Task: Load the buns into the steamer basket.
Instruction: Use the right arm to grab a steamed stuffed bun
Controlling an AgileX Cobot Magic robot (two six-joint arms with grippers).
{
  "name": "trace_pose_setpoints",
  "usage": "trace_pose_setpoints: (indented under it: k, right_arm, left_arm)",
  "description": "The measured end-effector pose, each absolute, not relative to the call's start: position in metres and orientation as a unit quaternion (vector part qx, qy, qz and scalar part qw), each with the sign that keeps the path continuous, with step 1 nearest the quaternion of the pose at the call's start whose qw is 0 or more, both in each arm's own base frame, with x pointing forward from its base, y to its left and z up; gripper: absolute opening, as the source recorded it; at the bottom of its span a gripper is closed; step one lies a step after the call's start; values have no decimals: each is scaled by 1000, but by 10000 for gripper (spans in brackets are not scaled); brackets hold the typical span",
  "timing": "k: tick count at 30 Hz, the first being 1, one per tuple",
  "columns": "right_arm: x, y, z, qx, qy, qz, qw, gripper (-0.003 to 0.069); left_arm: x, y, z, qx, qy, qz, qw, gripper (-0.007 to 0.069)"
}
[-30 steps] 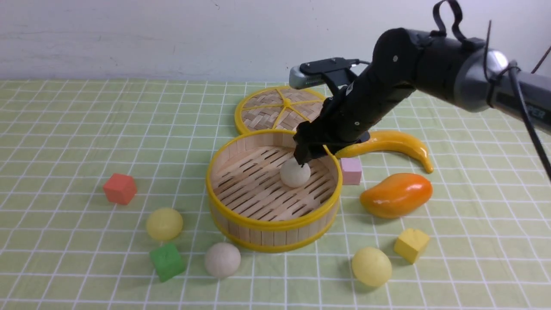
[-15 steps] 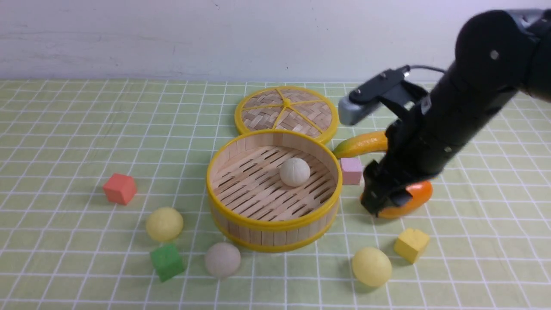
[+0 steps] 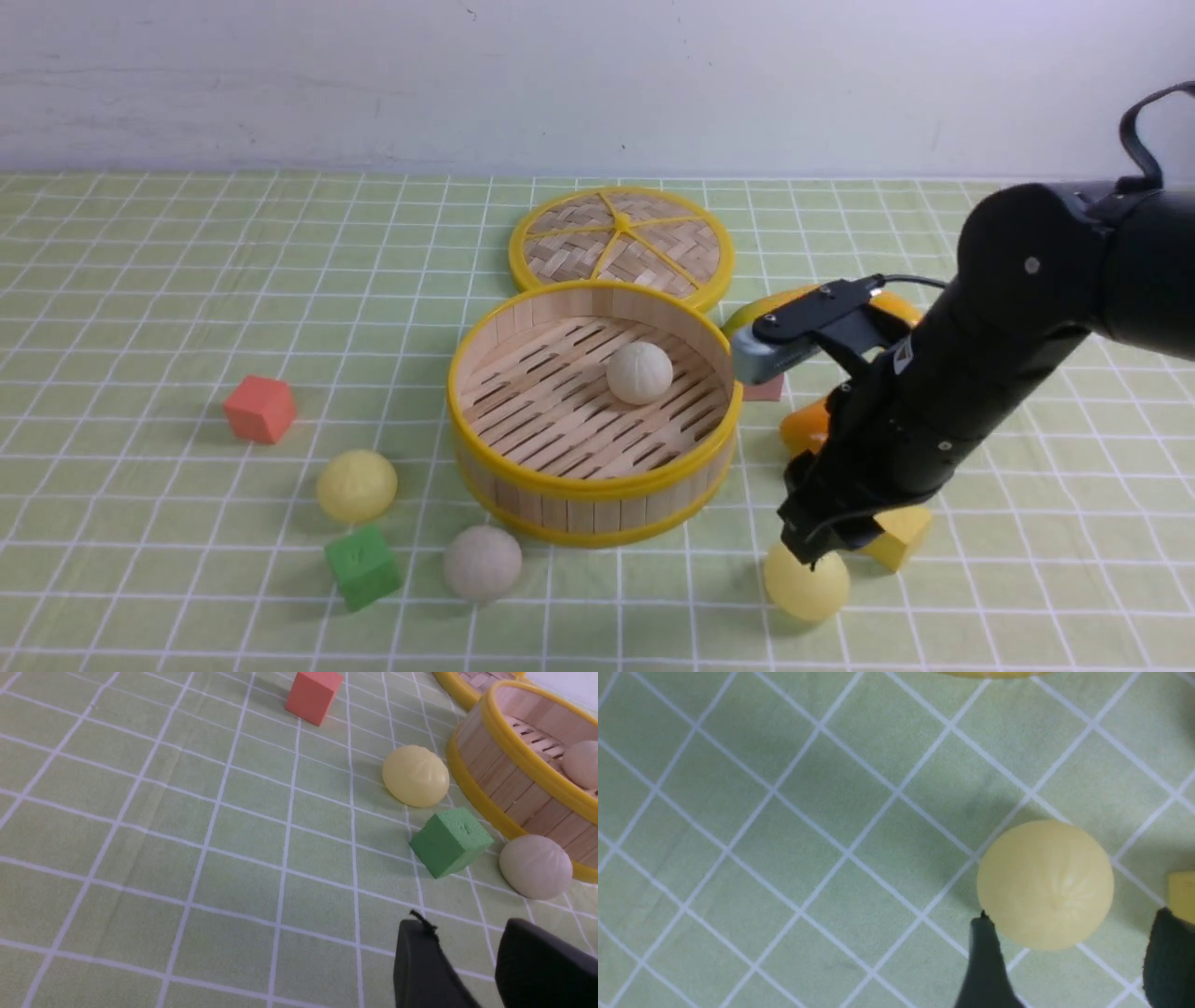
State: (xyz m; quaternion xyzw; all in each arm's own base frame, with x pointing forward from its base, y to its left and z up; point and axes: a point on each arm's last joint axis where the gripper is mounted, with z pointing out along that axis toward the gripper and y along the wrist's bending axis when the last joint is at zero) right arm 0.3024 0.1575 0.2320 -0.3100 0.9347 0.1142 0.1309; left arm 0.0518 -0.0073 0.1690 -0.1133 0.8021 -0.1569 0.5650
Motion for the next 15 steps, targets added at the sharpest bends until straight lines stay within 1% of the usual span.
trace_pose_setpoints:
  k: [2,4,8,12,14,15]
  right_arm:
    - [306,159,221,-308,937,113,117,375]
    - [308,160,212,-307,939,111,104,349]
    - [312,160,200,-302,943,103,90,330]
    - [316,159,190,-302,946,85,86,322]
    - [317,158,188,-304,946,80,85,299]
    - [317,158,188,-305,945,78,85,276]
  left_arm:
    - [52,-7,169,-113,802,-157,565,238]
    - [52,-7,169,-113,802,-157,565,238]
    - [52,-7,169,-113,802,-157,565,238]
    - [52,-7,169,-113,802,-157,565,238]
    - [52,-7,169,-113,802,-157,565,238]
    - [52,-7,169,-113,802,-157,565,238]
